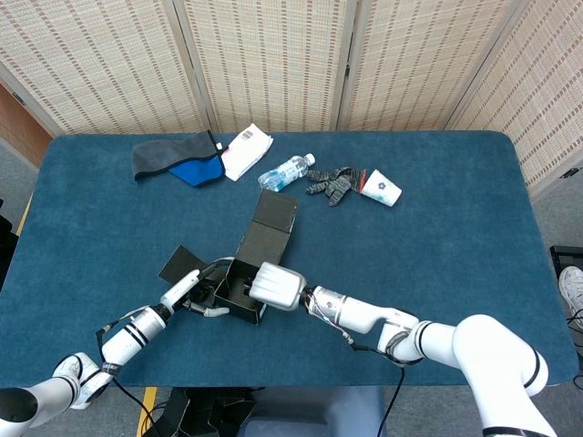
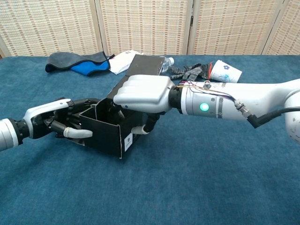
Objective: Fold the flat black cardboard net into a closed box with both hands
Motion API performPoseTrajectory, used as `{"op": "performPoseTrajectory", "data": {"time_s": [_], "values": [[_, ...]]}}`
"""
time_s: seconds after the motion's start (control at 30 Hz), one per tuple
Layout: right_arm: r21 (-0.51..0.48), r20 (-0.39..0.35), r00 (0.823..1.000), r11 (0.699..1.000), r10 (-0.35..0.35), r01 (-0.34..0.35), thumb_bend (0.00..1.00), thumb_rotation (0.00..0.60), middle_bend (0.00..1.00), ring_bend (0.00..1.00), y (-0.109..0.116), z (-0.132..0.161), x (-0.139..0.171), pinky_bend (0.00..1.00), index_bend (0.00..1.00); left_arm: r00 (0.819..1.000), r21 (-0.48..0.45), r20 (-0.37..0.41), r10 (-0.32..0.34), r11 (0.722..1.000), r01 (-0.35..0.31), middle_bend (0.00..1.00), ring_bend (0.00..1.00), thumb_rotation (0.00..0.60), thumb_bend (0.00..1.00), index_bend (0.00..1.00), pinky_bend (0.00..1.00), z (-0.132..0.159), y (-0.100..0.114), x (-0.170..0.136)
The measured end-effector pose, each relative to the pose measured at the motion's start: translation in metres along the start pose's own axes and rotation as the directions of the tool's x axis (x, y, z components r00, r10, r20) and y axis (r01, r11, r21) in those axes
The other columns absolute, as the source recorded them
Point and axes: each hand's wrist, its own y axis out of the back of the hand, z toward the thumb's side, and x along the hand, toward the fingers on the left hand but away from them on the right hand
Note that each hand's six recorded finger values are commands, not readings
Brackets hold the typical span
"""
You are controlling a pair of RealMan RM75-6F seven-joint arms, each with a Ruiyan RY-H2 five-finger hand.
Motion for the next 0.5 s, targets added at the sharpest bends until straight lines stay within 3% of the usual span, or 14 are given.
{"op": "performPoseTrajectory", "data": {"time_s": [0.13,0.3,0.5], "values": [[-0.020,0.041,0.999,0.999,-0.033,0.034,0.11,0.600,0.12,0.77,0.006,-0.004,0.005,0.89,0.06,1.000,0.008,0.004,0.019,1.000,-0.019,0.07,0.62,0.600,0.17,0.09,0.93,0.000,0.001,0.000],[-0.077,0.109,0.992,0.995,-0.060,0.068,0.10,0.600,0.11,0.77,0.012,-0.012,0.017,0.89,0.04,0.999,0.023,0.005,0.035,0.999,-0.035,0.07,0.61,0.600,0.17,0.05,0.93,0.001,0.002,-0.003],[-0.224,0.233,0.970,0.967,-0.065,0.119,0.09,0.600,0.11,0.77,0.018,-0.022,0.041,0.89,0.02,0.999,0.076,0.001,0.037,0.996,-0.037,0.00,0.58,0.600,0.17,0.00,0.92,0.002,0.003,-0.011]]}}
